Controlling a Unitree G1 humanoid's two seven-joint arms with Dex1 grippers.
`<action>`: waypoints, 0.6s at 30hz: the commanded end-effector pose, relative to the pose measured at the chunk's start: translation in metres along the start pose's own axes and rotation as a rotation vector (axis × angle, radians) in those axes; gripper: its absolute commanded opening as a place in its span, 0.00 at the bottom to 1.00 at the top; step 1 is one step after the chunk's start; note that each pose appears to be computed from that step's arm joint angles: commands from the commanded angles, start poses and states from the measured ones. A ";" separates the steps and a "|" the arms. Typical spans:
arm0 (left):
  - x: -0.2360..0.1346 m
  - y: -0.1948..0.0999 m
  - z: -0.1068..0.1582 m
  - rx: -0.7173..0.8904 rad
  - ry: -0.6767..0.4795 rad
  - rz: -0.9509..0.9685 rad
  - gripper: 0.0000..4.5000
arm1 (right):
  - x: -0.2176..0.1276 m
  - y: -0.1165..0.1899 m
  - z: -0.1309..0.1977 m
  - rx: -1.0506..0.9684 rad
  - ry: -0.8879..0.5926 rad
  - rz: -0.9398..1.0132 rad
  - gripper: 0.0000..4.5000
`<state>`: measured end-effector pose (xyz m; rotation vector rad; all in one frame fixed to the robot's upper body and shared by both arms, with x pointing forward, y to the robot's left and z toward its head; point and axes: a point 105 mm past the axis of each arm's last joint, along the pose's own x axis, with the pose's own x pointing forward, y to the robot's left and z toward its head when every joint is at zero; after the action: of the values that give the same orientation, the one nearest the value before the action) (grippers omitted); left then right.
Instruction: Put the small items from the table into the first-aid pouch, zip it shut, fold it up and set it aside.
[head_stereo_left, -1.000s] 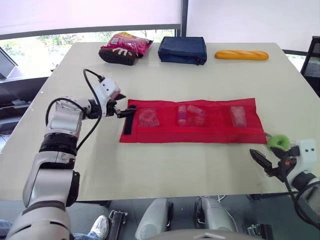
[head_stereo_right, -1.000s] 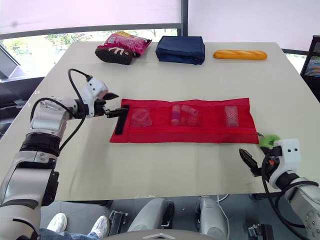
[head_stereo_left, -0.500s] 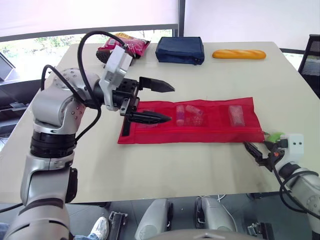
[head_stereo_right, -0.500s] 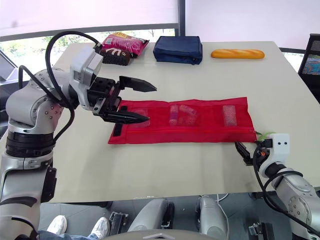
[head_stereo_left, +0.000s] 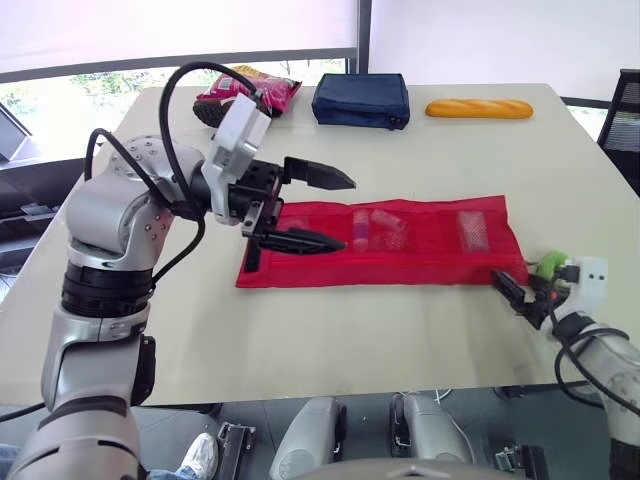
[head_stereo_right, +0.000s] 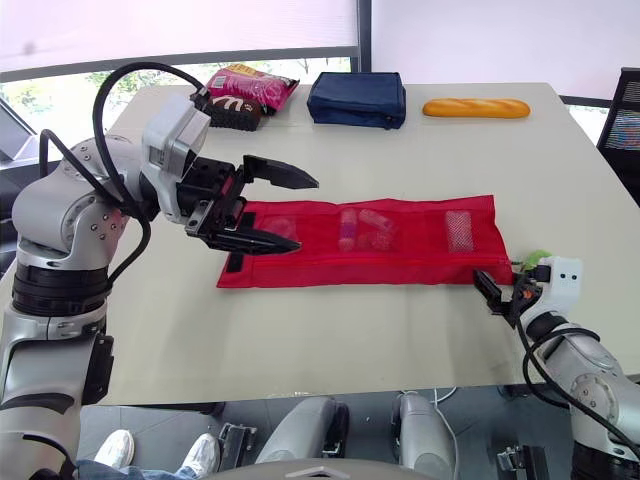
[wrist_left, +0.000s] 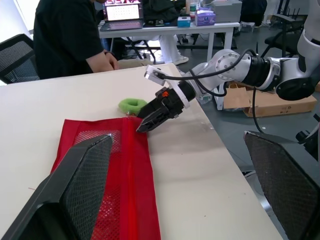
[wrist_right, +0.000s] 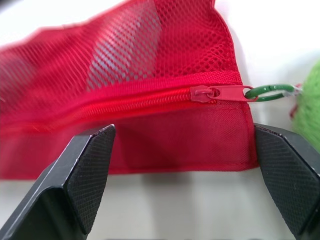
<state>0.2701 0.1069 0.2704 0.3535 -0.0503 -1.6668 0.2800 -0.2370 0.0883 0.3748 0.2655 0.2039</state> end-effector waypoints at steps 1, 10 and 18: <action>0.002 -0.005 0.009 0.056 0.005 -0.023 0.99 | 0.002 0.002 0.003 0.012 -0.002 0.044 1.00; 0.005 -0.006 0.011 0.063 0.006 -0.021 1.00 | 0.006 0.001 -0.005 -0.006 0.017 0.035 0.29; 0.007 -0.004 0.011 0.068 0.002 -0.013 1.00 | -0.005 -0.008 0.021 0.072 -0.110 -0.003 0.02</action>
<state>0.2689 0.1019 0.2697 0.3694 -0.0571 -1.6660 0.2839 -0.2416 0.0828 0.4480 0.2565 0.1954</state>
